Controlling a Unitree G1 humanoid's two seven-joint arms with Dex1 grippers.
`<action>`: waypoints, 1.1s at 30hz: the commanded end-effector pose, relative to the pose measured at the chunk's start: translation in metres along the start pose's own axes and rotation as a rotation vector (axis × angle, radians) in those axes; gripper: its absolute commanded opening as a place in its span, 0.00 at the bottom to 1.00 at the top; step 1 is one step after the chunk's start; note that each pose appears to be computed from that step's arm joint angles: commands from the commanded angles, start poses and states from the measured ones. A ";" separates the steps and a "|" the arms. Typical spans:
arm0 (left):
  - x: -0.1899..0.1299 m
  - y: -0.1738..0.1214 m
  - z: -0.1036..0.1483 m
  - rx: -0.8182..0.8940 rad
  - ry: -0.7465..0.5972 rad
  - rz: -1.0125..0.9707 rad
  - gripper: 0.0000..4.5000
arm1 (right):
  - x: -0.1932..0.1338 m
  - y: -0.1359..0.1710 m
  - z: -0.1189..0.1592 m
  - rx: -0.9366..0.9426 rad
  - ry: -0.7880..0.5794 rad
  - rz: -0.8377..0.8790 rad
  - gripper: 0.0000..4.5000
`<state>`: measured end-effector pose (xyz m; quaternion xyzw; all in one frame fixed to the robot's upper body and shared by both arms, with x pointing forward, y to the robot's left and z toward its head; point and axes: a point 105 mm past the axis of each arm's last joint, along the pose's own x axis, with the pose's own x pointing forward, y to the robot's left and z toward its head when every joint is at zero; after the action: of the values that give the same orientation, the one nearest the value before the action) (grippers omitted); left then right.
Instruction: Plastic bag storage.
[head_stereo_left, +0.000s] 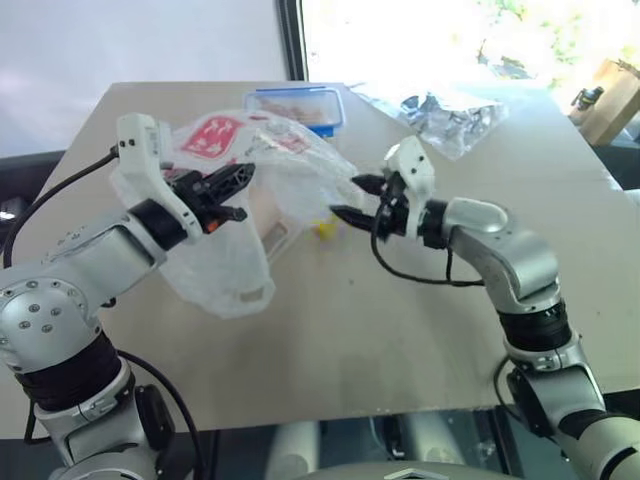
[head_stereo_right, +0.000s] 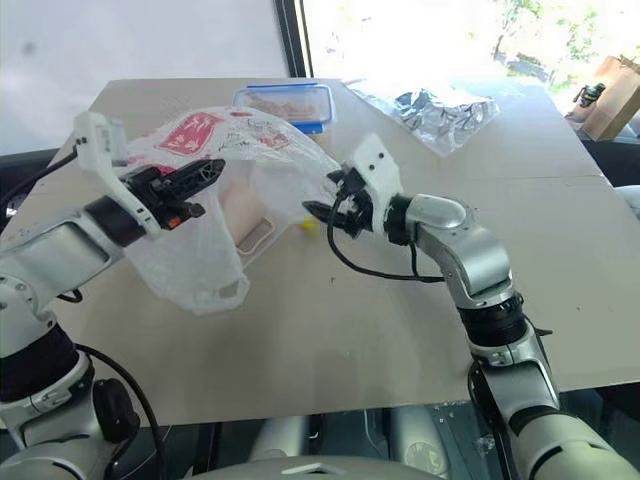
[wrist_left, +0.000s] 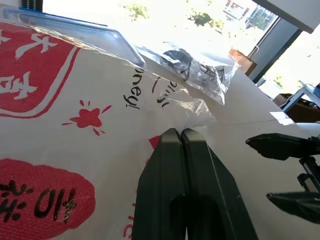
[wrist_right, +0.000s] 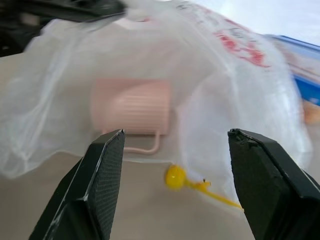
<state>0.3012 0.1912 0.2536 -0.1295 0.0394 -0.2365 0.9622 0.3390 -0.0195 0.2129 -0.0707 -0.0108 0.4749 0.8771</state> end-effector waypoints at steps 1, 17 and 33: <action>-0.002 -0.002 0.011 0.028 -0.037 -0.009 0.00 | 0.009 -0.032 0.002 0.018 0.017 -0.178 0.73; -0.008 0.002 0.016 0.067 -0.052 0.032 0.00 | -0.030 -0.009 -0.007 0.004 0.038 0.069 0.70; -0.001 0.002 0.015 0.085 -0.011 0.015 0.00 | -0.026 0.016 -0.110 0.019 0.295 0.001 0.94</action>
<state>0.3059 0.1965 0.2546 -0.0998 0.0483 -0.2269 0.9676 0.3193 -0.0468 0.0987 -0.1262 0.1386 0.4610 0.8674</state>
